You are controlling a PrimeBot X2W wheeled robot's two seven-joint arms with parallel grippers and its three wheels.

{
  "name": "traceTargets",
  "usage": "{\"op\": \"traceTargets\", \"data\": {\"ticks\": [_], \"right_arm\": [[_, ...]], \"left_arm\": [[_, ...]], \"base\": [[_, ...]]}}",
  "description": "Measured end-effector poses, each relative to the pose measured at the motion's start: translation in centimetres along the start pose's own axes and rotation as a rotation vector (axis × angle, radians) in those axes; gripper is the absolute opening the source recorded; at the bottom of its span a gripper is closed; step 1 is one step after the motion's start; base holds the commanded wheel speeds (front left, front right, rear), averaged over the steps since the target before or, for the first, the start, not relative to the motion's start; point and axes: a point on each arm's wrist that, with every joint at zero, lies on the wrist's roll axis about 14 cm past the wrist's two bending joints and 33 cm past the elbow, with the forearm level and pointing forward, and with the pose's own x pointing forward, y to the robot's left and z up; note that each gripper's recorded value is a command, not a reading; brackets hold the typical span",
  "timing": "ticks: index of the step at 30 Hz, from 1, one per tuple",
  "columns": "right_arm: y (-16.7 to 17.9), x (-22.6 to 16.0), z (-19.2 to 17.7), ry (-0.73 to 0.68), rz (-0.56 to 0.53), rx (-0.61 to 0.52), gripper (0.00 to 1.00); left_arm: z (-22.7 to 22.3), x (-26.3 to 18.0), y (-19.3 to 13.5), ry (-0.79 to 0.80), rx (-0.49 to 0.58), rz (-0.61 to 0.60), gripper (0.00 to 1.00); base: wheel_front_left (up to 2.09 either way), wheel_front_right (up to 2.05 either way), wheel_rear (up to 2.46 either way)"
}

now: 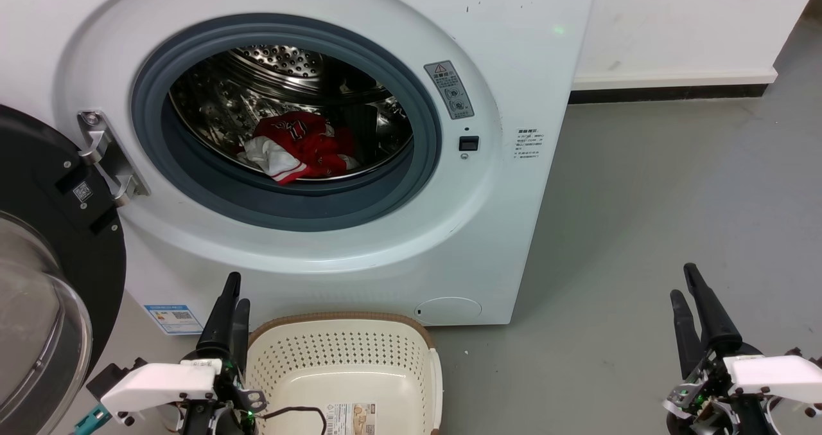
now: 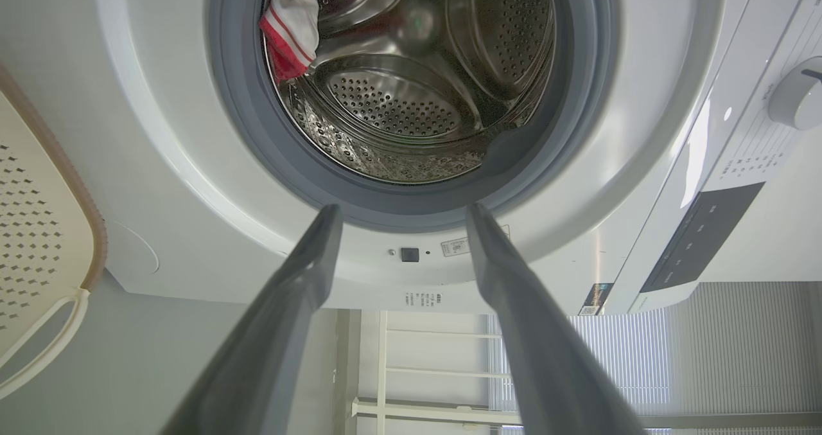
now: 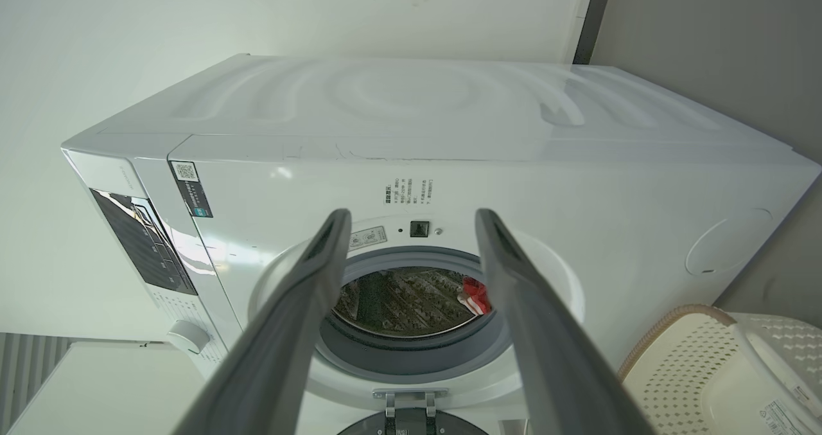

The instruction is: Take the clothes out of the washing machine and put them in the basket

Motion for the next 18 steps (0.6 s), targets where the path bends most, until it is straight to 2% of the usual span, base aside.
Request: {"op": "traceTargets", "data": {"ticks": [7,18], "right_arm": [[0.3,-0.1,0.0,-0.011,0.008,-0.099,1.0],[1.0,-0.4,-0.2,-0.015,0.029,-0.385,1.0]], "left_arm": [[-0.3,0.2,-1.0,-0.003,0.113,-0.027,1.0],[-0.6,0.3,-2.2,-0.011,0.349,-0.064,1.0]], "base": [[0.0,0.0,0.0],[0.0,0.0,0.0]]}}
